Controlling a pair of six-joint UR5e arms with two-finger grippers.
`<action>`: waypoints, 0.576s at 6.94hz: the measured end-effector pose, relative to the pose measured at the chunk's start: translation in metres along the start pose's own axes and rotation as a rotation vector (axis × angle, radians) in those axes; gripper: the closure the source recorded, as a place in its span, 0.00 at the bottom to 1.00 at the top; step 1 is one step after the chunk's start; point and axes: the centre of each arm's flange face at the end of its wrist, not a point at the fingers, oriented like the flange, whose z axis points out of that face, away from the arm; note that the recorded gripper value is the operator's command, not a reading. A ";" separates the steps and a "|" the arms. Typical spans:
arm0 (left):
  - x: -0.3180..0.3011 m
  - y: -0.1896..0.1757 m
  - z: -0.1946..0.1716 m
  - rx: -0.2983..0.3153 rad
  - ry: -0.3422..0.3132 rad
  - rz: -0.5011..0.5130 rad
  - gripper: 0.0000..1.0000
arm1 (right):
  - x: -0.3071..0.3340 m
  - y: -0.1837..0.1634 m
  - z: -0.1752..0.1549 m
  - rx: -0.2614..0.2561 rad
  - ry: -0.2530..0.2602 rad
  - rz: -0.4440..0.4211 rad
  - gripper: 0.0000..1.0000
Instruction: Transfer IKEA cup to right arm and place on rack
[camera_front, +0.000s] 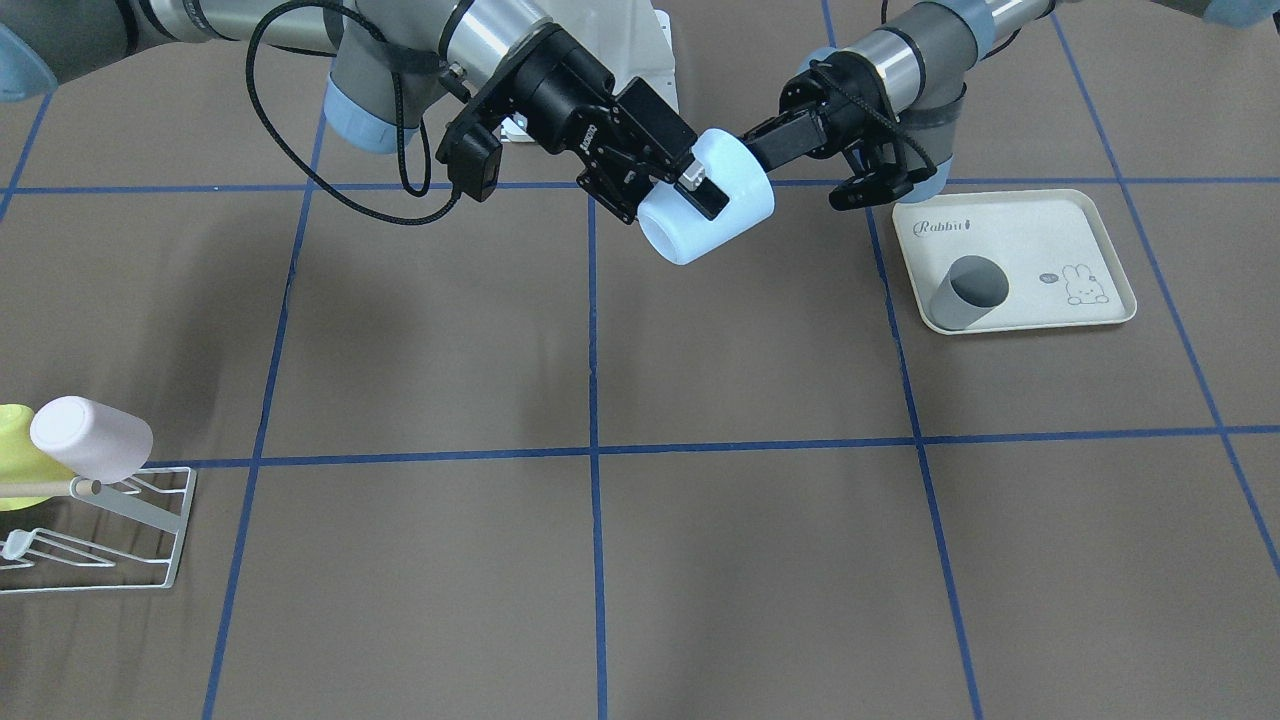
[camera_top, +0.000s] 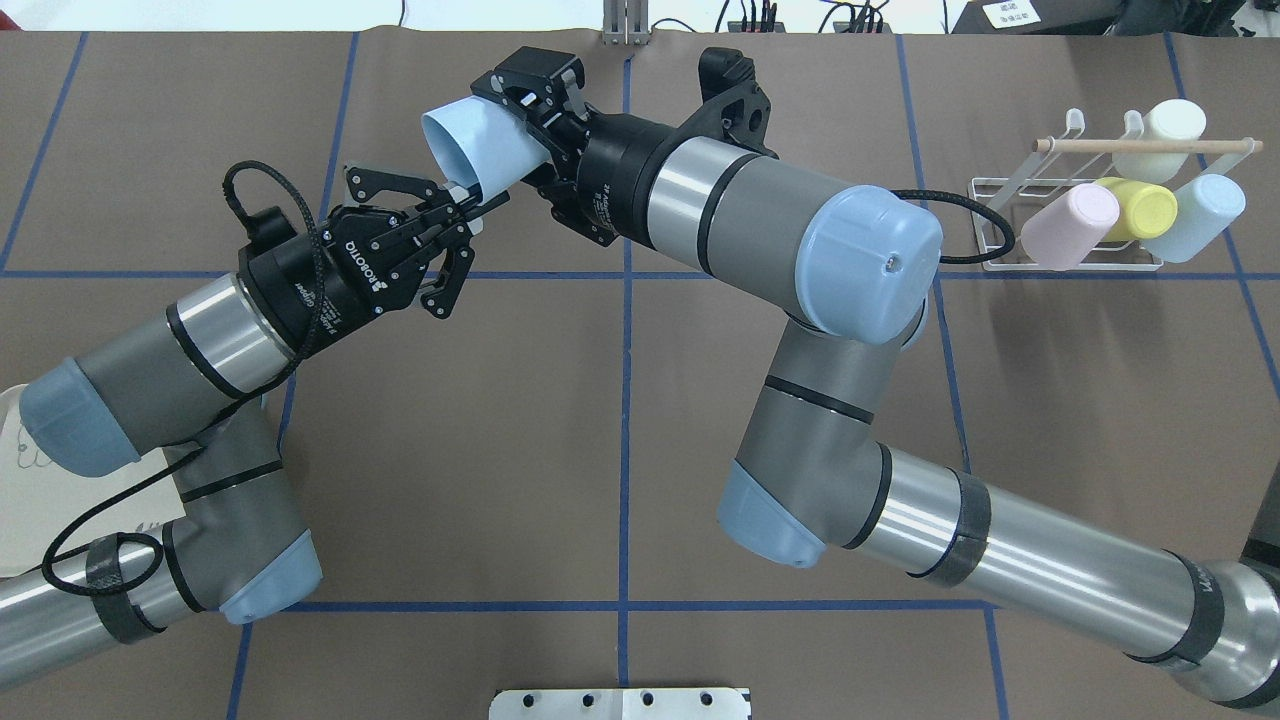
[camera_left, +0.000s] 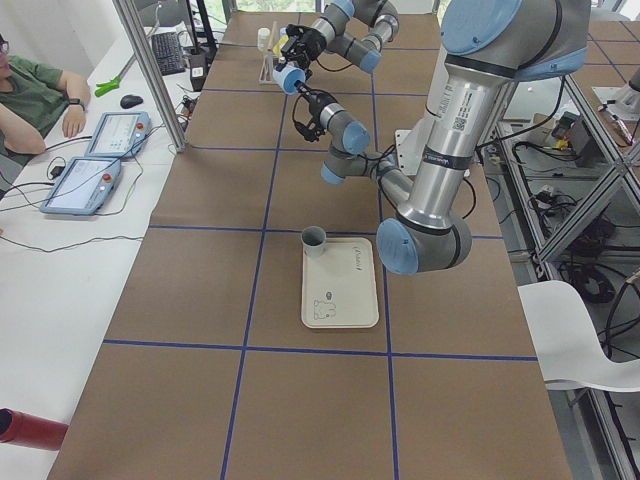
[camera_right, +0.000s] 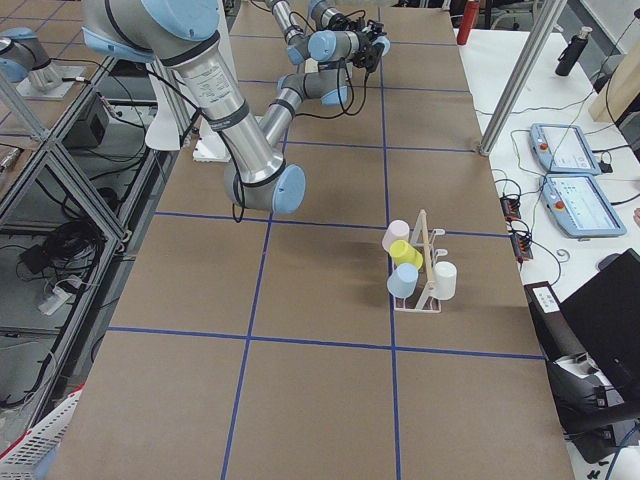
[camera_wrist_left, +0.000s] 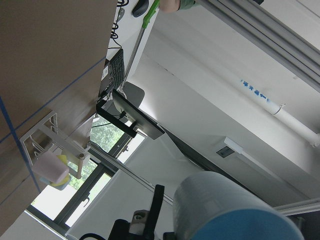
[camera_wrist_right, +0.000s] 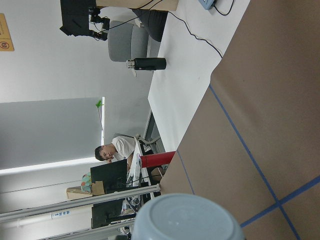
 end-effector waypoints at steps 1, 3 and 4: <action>0.000 0.000 0.002 0.009 -0.008 0.020 0.00 | 0.001 0.001 0.000 -0.003 0.002 0.000 1.00; -0.001 -0.003 0.000 0.023 -0.025 0.061 0.00 | -0.007 -0.007 -0.005 -0.006 -0.031 -0.004 1.00; 0.000 -0.004 -0.002 0.024 -0.027 0.067 0.00 | -0.011 -0.016 -0.009 0.000 -0.049 -0.009 1.00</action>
